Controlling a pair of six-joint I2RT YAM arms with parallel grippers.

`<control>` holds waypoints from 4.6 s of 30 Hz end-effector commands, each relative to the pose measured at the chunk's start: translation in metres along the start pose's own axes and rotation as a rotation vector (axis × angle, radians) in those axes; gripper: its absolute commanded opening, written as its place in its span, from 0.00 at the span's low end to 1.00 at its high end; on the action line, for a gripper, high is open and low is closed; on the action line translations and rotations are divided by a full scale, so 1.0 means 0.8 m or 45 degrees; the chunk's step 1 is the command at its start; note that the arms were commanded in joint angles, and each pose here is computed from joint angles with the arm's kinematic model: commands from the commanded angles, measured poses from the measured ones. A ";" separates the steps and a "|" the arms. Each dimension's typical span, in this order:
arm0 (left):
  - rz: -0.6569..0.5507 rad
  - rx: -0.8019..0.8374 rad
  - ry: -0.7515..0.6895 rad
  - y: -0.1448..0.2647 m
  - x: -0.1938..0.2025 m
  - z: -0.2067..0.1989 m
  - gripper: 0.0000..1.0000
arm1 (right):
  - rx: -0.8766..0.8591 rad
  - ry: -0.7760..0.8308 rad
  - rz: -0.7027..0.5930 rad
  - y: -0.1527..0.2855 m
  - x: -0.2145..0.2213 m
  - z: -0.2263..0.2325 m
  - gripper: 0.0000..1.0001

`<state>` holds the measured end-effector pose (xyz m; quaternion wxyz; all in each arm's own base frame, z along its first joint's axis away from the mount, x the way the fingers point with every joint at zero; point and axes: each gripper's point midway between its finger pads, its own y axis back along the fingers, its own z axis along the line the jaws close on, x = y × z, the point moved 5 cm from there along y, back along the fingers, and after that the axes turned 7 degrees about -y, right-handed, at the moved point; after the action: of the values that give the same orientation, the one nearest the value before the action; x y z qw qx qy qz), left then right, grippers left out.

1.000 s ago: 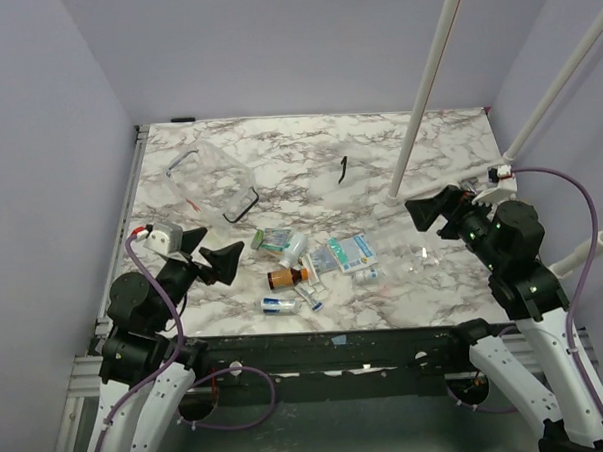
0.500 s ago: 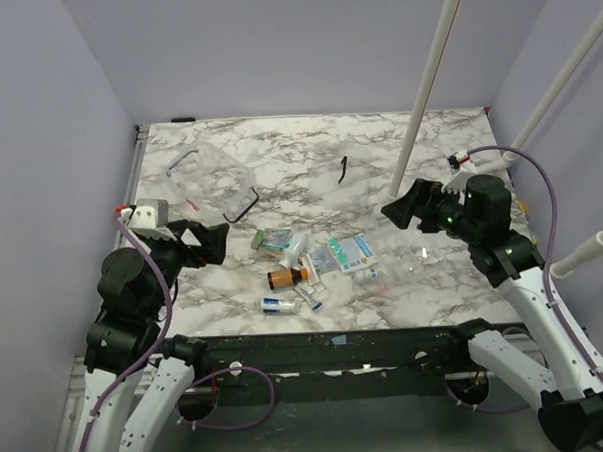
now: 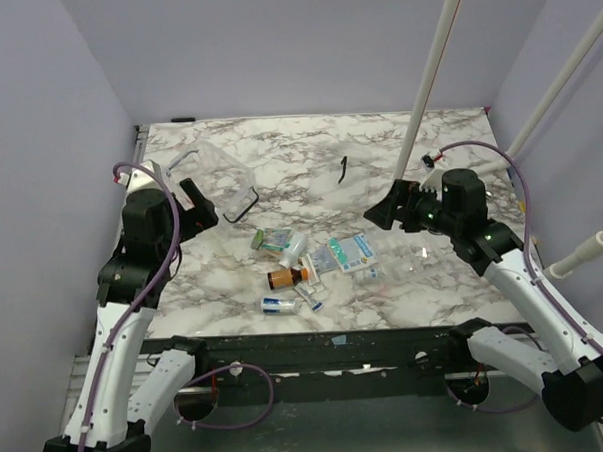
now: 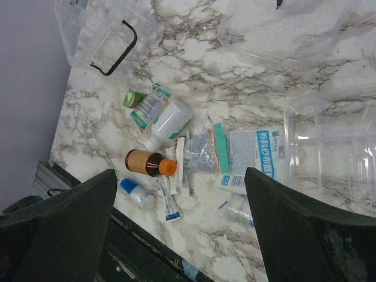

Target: Organize the medicine kit

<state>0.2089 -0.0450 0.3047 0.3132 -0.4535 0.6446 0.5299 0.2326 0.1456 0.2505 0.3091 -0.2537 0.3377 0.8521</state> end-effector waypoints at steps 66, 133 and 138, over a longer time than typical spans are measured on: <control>0.780 -0.454 0.148 -0.254 0.055 0.118 0.09 | -0.093 0.091 0.038 0.000 0.035 0.013 0.90; 0.716 0.088 -0.949 -0.224 0.090 0.053 0.31 | -0.184 0.094 0.067 0.032 0.037 0.033 0.93; 0.686 0.051 -0.957 -0.225 0.086 0.053 0.45 | -0.170 0.088 0.079 0.028 0.038 0.031 0.95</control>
<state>0.3414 -0.0278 0.1585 0.3834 -0.0349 0.6069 0.6953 0.1912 0.1604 0.2522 0.2583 -0.2970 0.2936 0.8711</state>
